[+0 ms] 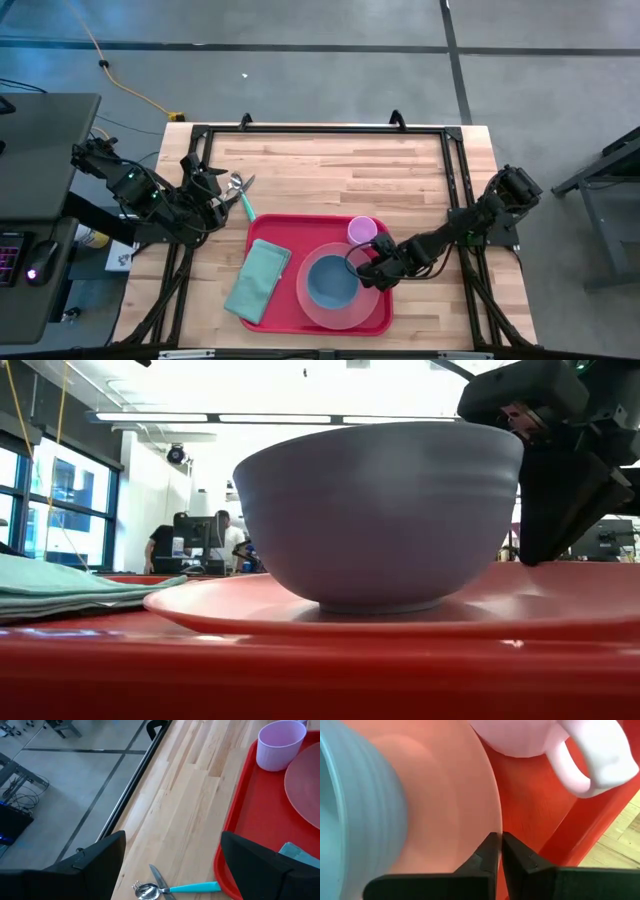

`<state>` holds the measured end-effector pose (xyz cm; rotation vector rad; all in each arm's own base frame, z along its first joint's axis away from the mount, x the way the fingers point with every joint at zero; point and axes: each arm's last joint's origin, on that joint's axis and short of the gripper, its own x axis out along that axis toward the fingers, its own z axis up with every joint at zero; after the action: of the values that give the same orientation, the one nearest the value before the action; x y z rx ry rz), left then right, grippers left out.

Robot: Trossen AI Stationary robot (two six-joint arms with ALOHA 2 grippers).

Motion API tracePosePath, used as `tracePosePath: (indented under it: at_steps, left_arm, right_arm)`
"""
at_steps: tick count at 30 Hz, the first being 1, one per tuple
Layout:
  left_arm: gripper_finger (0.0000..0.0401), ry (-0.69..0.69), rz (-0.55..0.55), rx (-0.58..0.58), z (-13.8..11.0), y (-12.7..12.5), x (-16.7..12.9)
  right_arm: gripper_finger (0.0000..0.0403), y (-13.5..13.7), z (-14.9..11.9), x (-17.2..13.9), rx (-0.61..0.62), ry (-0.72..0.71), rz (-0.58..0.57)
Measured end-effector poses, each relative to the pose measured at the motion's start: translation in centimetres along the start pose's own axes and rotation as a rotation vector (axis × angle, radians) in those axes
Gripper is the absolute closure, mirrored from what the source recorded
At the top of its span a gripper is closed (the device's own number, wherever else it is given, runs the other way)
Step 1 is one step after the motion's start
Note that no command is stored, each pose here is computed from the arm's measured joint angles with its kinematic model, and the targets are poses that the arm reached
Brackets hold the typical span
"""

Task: Set up tray
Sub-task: Move the pink plate to the right side on the red serving tray, then adjust the light blue table napkin on the red serving tray

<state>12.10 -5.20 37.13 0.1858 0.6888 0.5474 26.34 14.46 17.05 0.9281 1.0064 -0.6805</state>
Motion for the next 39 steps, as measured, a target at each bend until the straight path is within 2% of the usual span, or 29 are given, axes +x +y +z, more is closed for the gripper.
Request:
tracePosePath:
  at_steps: [3,13,19,24,29,35,39]
  left_arm:
    - [0.0041,0.000,0.000,0.000,0.0,0.0,0.0]
    - [0.0041,0.000,0.000,0.000,0.0,0.0,0.0]
    - [0.0041,0.000,-0.001,0.000,0.0,0.0,0.0]
    - [0.0041,0.003,-0.003,0.000,0.0,0.0,0.0]
    - [0.0041,0.012,-0.017,0.000,0.0,-0.1,0.0]
    - [0.0041,0.016,-0.030,-0.007,0.0,-0.1,0.0]
    - [0.0041,0.019,-0.045,-0.016,0.0,-0.2,0.0]
  right_arm:
    - [0.0375,0.0,0.0,0.0,-0.001,0.000,0.000]
    - [0.0243,-0.3,0.1,-0.1,0.000,-0.001,-0.030]
    - [0.0188,-0.5,0.6,-2.0,0.013,-0.013,0.012]
    - [0.0175,-0.6,1.5,-4.8,0.032,-0.043,0.109]
    - [0.0180,-1.1,3.0,-8.7,0.020,-0.171,0.245]
    - [0.0185,-2.3,6.7,-13.1,-0.003,-0.404,0.388]
    - [0.0185,-2.1,9.7,-14.5,-0.046,-0.518,0.483]
